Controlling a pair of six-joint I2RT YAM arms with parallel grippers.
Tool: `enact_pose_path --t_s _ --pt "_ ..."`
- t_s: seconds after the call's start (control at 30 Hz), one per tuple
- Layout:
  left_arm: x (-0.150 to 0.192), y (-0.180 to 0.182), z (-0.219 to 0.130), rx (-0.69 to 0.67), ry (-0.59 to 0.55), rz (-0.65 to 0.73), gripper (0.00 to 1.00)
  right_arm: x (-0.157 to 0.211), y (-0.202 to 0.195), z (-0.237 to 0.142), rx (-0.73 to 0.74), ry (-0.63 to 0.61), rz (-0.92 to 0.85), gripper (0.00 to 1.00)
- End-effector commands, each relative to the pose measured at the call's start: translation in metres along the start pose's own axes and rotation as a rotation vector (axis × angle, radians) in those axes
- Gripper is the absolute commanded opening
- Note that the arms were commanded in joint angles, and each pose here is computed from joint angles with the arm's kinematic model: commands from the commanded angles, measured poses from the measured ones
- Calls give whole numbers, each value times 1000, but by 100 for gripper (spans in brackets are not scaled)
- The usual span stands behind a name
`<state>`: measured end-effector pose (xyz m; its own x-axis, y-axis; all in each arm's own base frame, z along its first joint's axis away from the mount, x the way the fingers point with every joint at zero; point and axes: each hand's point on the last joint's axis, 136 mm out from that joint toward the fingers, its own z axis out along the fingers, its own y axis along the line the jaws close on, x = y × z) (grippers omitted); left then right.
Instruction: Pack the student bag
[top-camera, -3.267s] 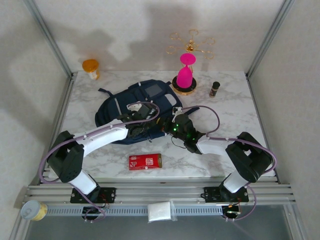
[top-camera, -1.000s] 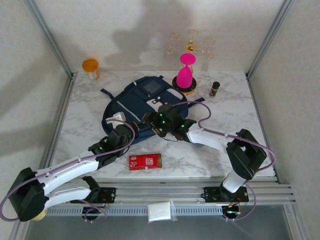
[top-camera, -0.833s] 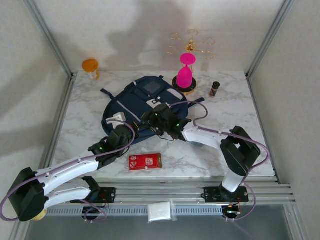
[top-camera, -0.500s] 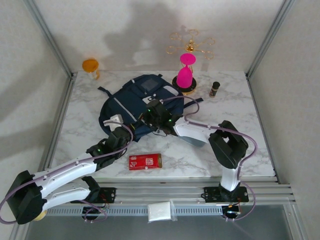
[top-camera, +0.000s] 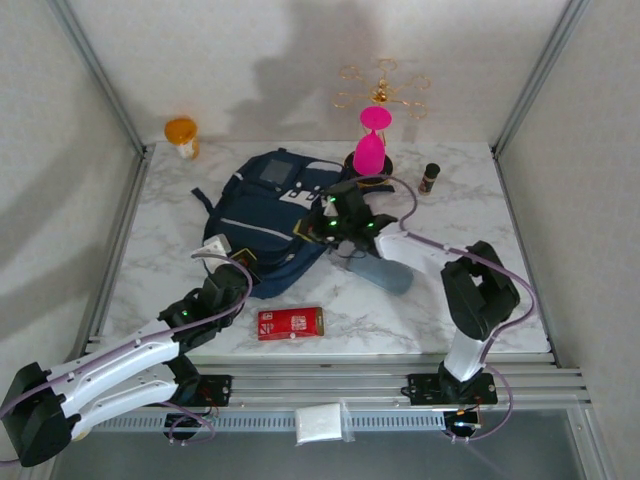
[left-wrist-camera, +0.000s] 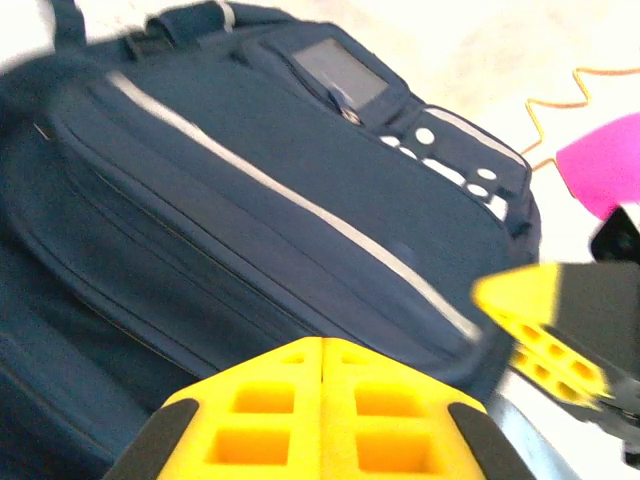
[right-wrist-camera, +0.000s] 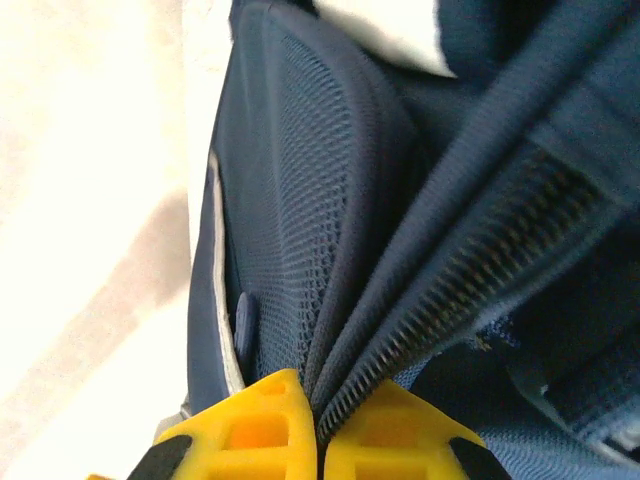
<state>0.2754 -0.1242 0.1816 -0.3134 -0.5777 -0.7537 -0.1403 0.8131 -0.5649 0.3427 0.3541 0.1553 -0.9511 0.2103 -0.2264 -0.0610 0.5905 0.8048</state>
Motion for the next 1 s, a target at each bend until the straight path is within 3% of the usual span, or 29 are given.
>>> enact_pose_path --t_s 0.0,0.1,0.23,0.3,0.4,0.53,0.73,0.97 --pt "-11 11 2 -44 -91 15 0 -28 2 -36 -102 16 -113 0" --pt "-8 -3 5 13 -67 35 0 -28 1 -39 -75 21 -146 0" --pt "-1 -36 5 83 62 49 0 -23 3 -43 -101 11 -104 0" --pt "16 -58 4 144 177 55 19 -21 6 -45 -104 -13 -79 0" --pt "48 -88 0 221 311 151 28 -20 13 -52 -147 -54 -28 0" --pt "80 -99 4 170 418 332 35 -23 24 -58 -182 -61 25 0" --pt "91 -129 -3 243 460 323 40 -33 38 -80 -326 -137 186 0" --pt "93 -113 -7 187 487 317 47 -50 48 -95 -367 -202 224 0"
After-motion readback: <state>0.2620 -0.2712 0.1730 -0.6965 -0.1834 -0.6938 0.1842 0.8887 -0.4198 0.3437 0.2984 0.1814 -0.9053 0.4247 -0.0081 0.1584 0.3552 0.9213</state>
